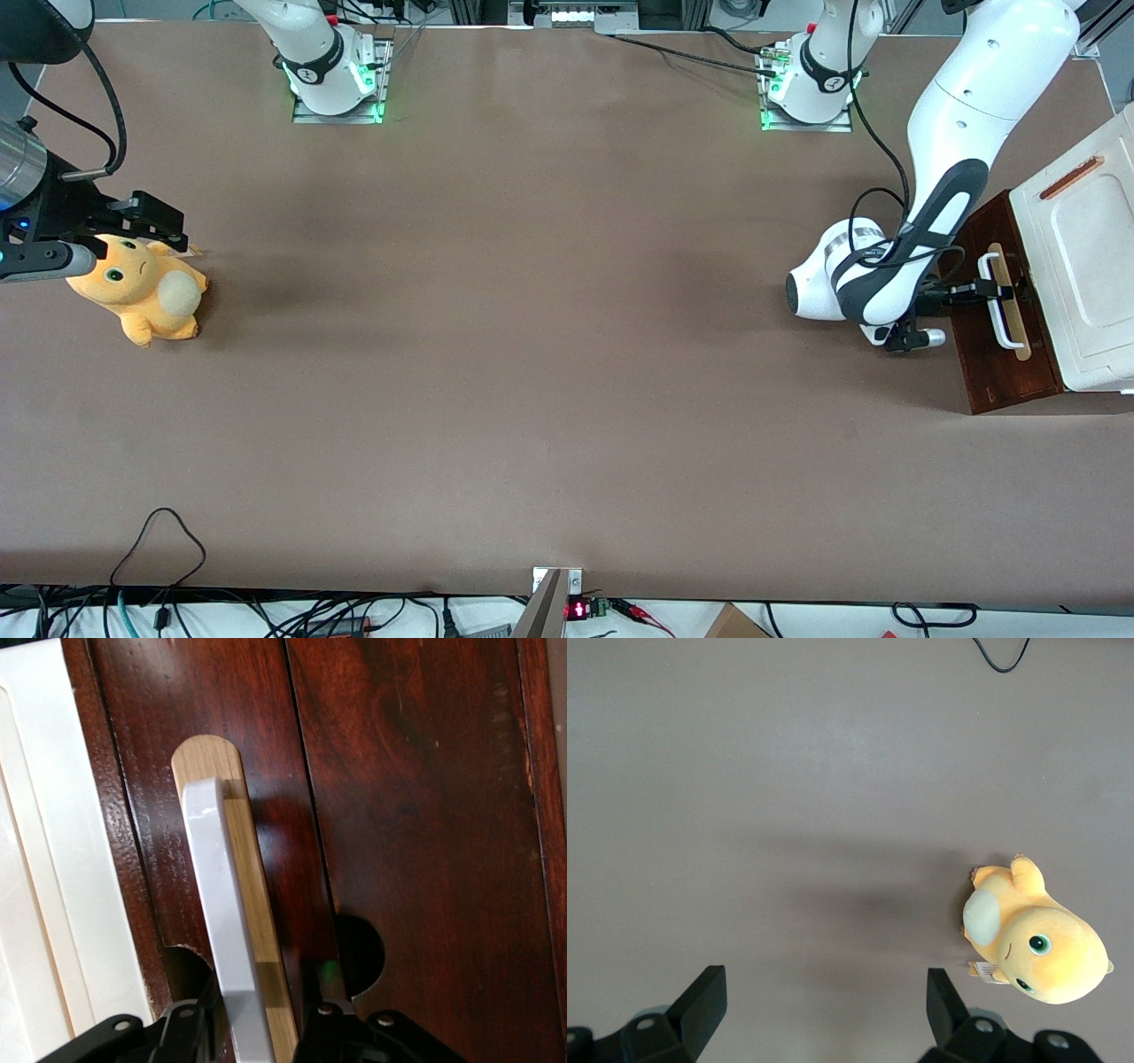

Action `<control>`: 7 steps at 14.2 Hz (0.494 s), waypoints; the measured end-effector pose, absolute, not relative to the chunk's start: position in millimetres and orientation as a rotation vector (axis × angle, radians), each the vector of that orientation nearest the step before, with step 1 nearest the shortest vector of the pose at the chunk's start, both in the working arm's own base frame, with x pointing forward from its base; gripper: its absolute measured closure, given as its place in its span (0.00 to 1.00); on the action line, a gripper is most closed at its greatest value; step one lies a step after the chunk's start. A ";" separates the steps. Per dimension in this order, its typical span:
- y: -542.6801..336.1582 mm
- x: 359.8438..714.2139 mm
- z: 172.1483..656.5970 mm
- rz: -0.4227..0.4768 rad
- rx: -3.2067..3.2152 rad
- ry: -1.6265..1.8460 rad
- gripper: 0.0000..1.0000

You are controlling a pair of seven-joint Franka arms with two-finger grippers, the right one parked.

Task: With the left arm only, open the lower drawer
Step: 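Pull the handle with the left gripper, sliding the drawer out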

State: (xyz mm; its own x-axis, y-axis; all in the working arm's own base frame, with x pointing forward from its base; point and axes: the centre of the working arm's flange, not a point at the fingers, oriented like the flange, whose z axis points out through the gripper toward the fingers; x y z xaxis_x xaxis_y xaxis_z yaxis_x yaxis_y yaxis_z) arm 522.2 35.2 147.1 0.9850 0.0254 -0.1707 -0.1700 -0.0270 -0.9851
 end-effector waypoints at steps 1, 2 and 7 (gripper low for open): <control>34.9 523.3 149.3 0.153 -1.581 0.110 0.77; 35.2 523.7 150.3 0.148 -1.577 0.103 0.81; 35.5 523.7 150.3 0.142 -1.575 0.097 0.82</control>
State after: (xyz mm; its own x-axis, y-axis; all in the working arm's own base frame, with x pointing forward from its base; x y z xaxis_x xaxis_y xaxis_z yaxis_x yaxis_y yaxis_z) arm 523.7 35.5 150.3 0.9880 0.0285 -0.1516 -0.1514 -0.0097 -0.9884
